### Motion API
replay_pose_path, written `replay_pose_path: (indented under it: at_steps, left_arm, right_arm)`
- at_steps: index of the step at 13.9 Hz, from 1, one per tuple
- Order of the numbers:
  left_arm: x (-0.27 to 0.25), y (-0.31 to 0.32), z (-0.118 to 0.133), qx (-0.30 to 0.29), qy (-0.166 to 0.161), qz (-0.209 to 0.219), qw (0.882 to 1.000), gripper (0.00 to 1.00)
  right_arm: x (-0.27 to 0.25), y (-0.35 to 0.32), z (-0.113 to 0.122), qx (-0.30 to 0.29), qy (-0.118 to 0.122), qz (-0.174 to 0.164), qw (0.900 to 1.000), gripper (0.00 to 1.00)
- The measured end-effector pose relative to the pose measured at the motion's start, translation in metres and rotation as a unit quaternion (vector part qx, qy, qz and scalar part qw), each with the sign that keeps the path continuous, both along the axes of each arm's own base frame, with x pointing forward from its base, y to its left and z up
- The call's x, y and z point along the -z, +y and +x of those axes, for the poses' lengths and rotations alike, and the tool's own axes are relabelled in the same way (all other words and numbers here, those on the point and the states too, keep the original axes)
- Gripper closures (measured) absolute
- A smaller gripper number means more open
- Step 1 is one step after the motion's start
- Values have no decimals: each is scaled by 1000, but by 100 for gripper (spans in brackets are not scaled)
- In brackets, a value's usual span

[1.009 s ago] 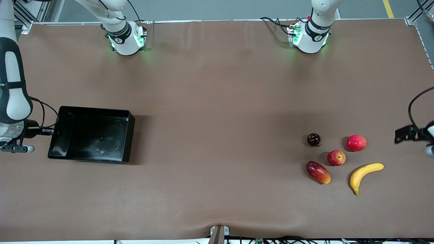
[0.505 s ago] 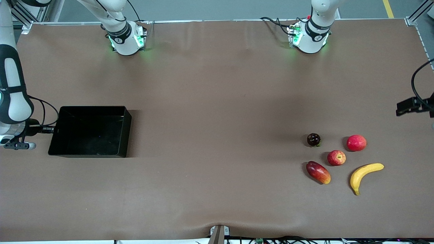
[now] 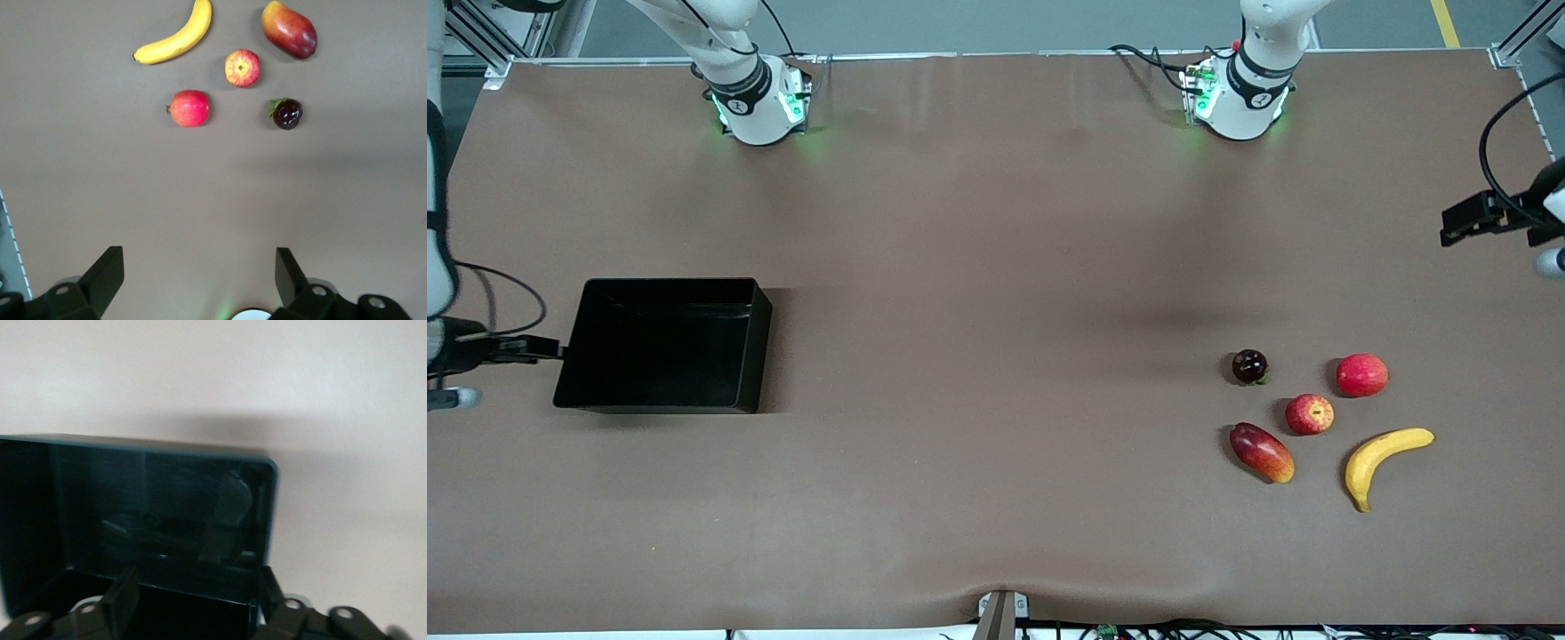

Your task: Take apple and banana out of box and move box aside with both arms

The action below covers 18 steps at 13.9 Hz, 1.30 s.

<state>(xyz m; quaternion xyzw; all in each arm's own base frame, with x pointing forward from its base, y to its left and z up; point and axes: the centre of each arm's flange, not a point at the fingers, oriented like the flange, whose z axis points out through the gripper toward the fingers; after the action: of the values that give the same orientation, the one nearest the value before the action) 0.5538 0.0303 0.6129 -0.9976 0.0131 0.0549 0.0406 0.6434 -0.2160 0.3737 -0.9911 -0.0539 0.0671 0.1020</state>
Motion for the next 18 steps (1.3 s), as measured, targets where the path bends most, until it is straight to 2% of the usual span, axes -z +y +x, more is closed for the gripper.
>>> replay_pose_path:
  at_steps: [1,2,5,7,10,12,15,18]
  left_arm:
    - [-1,4,-8,-12,1,-7,1000,0]
    - [-2,7,-16,-27,2,-12,1000,0]
    - [-3,-3,-31,-43,4,-15,999,0]
    - [-5,-23,-34,-50,5,-14,999,0]
    - [-17,-26,-35,-45,-6,-15,999,0]
    - [-19,-21,-34,-42,-9,-16,999,0]
    - [-21,-20,-34,-34,-13,11,999,0]
    - [-24,-31,-33,-27,-18,-5,999,0]
  right_arm:
    - [-27,20,10,-22,-4,-4,1000,2]
    - [-50,39,17,-43,-7,-13,999,0]
    - [-101,77,26,-78,-33,-33,996,0]
    - [-136,107,20,-100,-42,-38,993,0]
    - [-175,155,0,-66,-18,-45,997,0]
    - [-196,178,-12,-42,-8,-68,997,0]
    - [-231,192,-43,-46,-27,-106,993,0]
    - [-253,194,-79,-47,-41,-112,992,0]
